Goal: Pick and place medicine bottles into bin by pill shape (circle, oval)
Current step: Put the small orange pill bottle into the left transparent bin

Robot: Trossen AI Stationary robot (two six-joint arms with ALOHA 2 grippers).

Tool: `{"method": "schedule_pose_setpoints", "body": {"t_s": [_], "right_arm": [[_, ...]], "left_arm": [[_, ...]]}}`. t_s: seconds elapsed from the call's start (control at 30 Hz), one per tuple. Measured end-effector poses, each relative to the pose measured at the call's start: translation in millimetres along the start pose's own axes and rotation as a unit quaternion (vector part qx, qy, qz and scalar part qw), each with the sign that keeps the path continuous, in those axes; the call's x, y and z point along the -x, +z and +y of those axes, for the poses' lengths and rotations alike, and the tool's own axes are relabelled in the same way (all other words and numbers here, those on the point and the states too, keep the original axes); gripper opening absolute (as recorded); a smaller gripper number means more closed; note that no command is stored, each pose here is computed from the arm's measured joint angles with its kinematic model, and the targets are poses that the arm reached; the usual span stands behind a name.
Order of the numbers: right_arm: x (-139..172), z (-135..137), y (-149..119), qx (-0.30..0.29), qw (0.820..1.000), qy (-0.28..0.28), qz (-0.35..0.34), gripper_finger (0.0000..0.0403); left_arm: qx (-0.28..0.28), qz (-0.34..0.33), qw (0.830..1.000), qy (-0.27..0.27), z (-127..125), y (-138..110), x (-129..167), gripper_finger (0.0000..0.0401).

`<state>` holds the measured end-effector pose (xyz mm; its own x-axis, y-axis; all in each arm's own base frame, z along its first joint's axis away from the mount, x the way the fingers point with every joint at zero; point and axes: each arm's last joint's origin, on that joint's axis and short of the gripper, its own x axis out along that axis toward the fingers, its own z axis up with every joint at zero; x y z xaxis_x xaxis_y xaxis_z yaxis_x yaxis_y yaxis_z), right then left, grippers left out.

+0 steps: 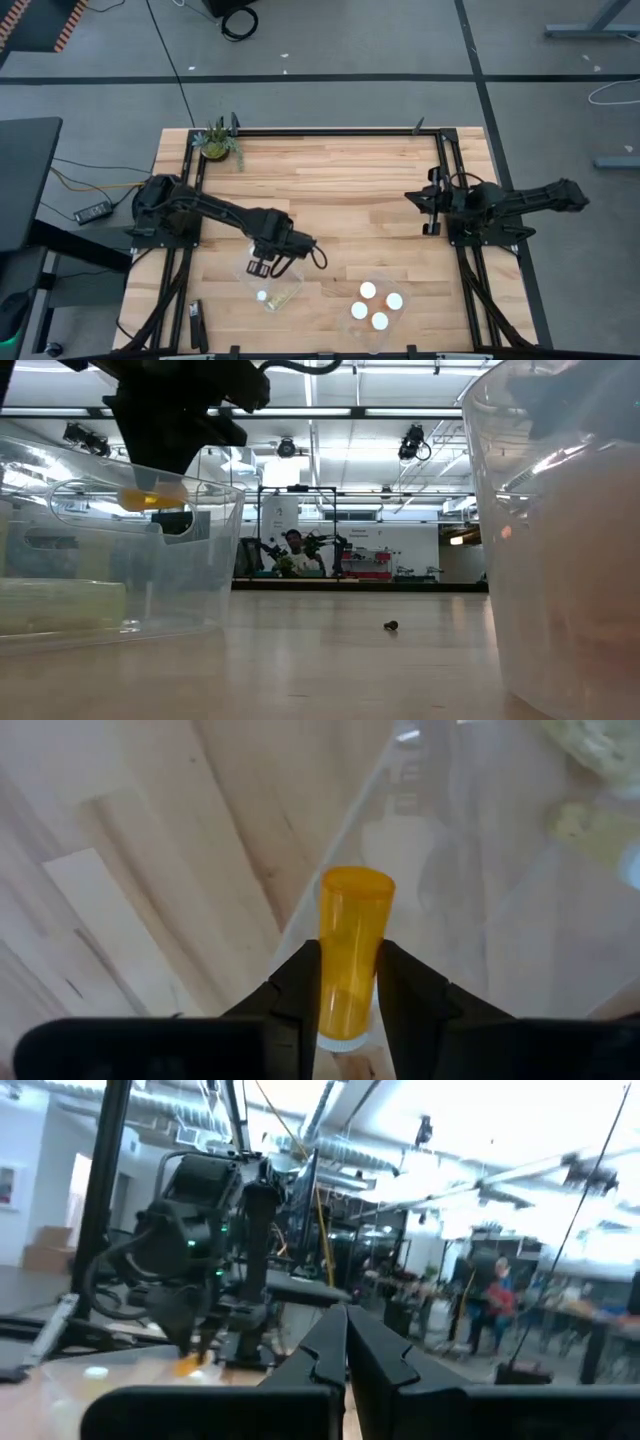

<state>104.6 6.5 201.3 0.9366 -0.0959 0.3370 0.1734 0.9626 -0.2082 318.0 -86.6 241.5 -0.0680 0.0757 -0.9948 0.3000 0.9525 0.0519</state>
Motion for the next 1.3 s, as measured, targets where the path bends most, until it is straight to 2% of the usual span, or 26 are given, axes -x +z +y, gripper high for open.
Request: {"method": "schedule_pose_setpoints", "body": {"t_s": [0.1, 0.27, 0.43, 0.53, 0.67, 0.93, 1.1, 1.2, 1.3], "right_arm": [[-2.2, 1.7, -3.5, -0.026, 1.000, 0.007, 0.015, 0.0019], [-6.1, 5.3, -10.4, -0.023, 0.999, 0.024, 0.043, 0.0019], [-10.7, 9.1, -11.5, -0.038, 0.997, 0.063, 0.033, 0.0019], [-15.1, 7.0, -7.4, -0.053, 0.998, 0.027, 0.011, 0.0019], [-31.9, 2.9, -2.7, -0.079, 0.996, -0.025, 0.046, 0.0019], [-86.0, -5.1, -12.9, -0.080, 0.983, -0.063, 0.155, 0.0019], [-113.6, -14.3, -23.4, -0.057, 0.968, -0.081, 0.229, 0.0019], [-123.1, -19.4, -26.8, -0.052, 0.964, -0.085, 0.248, 0.0019], [-129.5, -22.1, -26.2, -0.056, 0.965, -0.066, 0.249, 0.0019]], "left_arm": [[0.010, -0.001, 1.000, -0.001, 6.4, 0.0, -0.4, 0.0092], [0.018, 0.000, 1.000, -0.001, 11.3, -0.5, -0.6, 0.0087], [0.017, 0.001, 1.000, -0.002, 11.3, -0.6, -0.6, 0.0090], [0.017, 0.001, 1.000, -0.001, 11.3, -0.6, -0.6, 0.0092], [0.016, 0.001, 1.000, 0.001, 11.8, -0.6, -0.7, 0.0087], [0.022, 0.002, 1.000, 0.010, 25.1, -1.7, -1.4, 0.0092], [0.032, 0.001, 0.999, 0.009, 36.0, -2.7, 1.0, 0.0086], [0.038, -0.004, 0.999, 0.009, 43.3, -2.8, 10.1, 0.0085], [0.044, -0.018, 0.999, 0.011, 49.8, -2.2, 24.2, 0.0089]]}}
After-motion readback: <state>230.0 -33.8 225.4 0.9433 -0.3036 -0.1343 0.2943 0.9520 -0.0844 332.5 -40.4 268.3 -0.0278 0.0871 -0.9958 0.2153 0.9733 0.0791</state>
